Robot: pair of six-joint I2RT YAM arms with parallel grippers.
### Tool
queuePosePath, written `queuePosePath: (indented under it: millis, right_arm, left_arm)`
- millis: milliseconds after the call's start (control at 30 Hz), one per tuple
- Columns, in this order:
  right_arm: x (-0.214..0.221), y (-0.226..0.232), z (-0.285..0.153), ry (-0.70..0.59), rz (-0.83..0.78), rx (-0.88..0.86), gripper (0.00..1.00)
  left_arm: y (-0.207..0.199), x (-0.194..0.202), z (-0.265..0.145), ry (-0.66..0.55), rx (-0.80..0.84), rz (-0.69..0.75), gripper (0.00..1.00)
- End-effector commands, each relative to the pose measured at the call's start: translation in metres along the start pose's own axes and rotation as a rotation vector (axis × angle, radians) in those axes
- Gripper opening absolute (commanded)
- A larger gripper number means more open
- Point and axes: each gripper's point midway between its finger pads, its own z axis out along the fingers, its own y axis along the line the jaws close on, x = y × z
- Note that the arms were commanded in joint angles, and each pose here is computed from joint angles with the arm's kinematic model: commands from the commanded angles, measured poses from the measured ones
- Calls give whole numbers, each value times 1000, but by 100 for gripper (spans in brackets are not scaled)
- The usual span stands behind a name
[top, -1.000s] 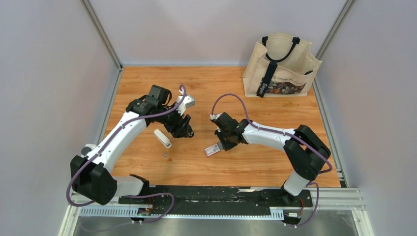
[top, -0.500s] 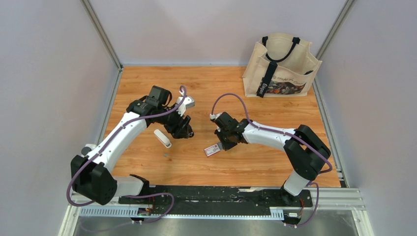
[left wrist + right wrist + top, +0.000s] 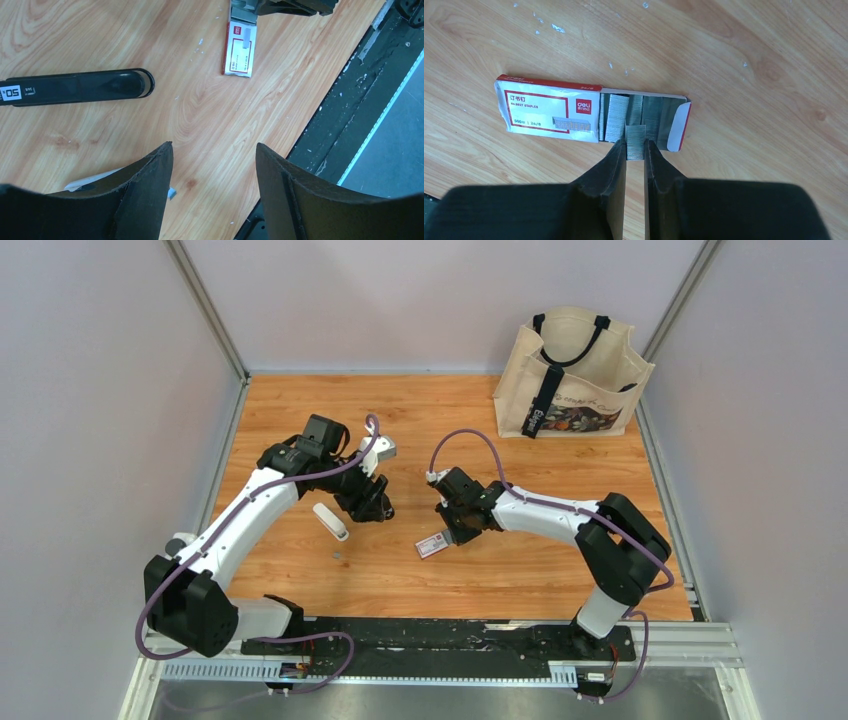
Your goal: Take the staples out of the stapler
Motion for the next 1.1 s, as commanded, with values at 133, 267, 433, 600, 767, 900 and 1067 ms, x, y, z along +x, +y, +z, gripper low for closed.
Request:
queuePosePath:
  millis: [133,267,433,600,767,900,1067]
  right_arm:
    - [-18,4,-3,-44,-6,-16,20]
    - [-18,3,-4,-49,-4,-14,28]
    - [-19,4,-7,-62,-6,-19,31]
    - [-19,2,-10,-78,-1,-17,31]
    - [-24,0,-23,-134,18,-16,32]
    - [-26,-1,-36,-189,48,-15,33]
    - [-17,-2,-41,-216,70,-30,27]
  left_arm:
    - [-3,-5,-2,-35,14,52,70]
    - [-4,-5,-3,-37,17,54,70]
    - [-4,-5,-2,-36,20,51,70]
    - [-5,-4,-2,-34,24,50,70]
    - [-8,-4,-1,-29,34,53,70]
    - [-10,-3,-2,-21,45,61,70]
    - [-9,-5,-3,-25,39,66,69]
